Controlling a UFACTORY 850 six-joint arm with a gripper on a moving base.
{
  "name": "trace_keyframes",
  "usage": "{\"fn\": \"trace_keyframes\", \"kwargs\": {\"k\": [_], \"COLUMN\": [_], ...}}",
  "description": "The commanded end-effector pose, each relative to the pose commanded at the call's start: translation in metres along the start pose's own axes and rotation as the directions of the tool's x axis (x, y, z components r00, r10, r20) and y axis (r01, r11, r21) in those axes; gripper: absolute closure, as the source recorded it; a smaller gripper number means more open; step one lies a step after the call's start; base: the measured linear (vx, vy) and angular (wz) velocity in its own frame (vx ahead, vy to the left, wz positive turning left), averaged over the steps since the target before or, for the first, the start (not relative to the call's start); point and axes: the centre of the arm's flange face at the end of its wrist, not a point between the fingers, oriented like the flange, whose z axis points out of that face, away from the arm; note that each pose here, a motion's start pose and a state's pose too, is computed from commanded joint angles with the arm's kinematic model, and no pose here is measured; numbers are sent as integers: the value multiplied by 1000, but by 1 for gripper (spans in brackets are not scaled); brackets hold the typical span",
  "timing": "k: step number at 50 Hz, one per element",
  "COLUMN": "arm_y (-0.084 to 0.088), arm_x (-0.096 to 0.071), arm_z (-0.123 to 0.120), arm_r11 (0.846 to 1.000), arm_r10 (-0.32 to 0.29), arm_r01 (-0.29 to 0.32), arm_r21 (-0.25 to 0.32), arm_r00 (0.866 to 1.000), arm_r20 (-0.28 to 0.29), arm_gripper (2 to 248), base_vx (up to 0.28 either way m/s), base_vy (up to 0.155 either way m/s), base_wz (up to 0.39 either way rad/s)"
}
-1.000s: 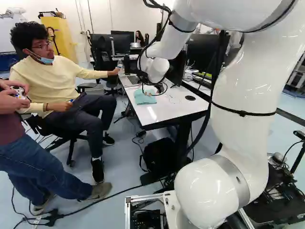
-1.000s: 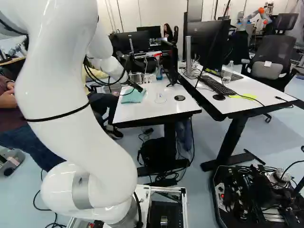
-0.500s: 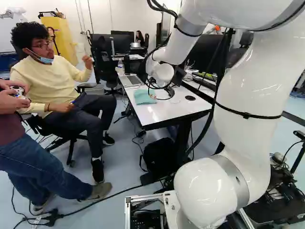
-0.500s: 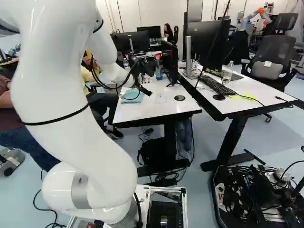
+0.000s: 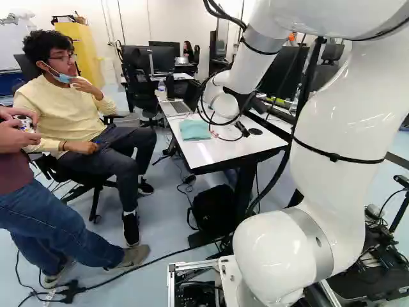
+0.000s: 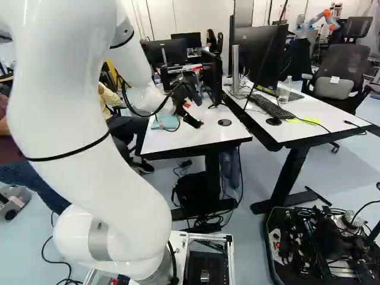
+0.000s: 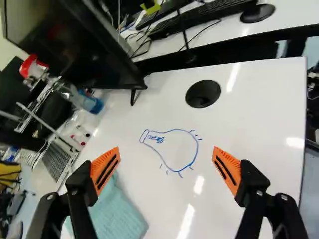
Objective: Clean the table with the green towel
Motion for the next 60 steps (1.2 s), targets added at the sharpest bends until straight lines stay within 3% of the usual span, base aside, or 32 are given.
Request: {"fn": "trace_keyframes", "kwargs": {"k": [9, 18, 29, 43, 60], "arm_y": [21, 41, 62, 68, 57], "arm_x": [9, 16, 21, 16, 6], "arm_z": [-7, -18, -32, -43, -57], "arm_r11": [994, 979, 965, 971, 999], "arm_r10": [79, 144, 177, 163, 31], "arm_r01": [-83, -160, -209, -191, -36], "arm_r21": [-67, -125, -161, -147, -27], "arm_r00": [995, 981, 965, 969, 984], "arm_r20": [-58, -128, -191, -187, -174], "arm_gripper": [3, 3, 3, 3, 3], "base_vx": [0, 0, 0, 0, 0], "base_vy": [0, 0, 0, 0, 0], "base_wz": [0, 0, 0, 0, 0]}}
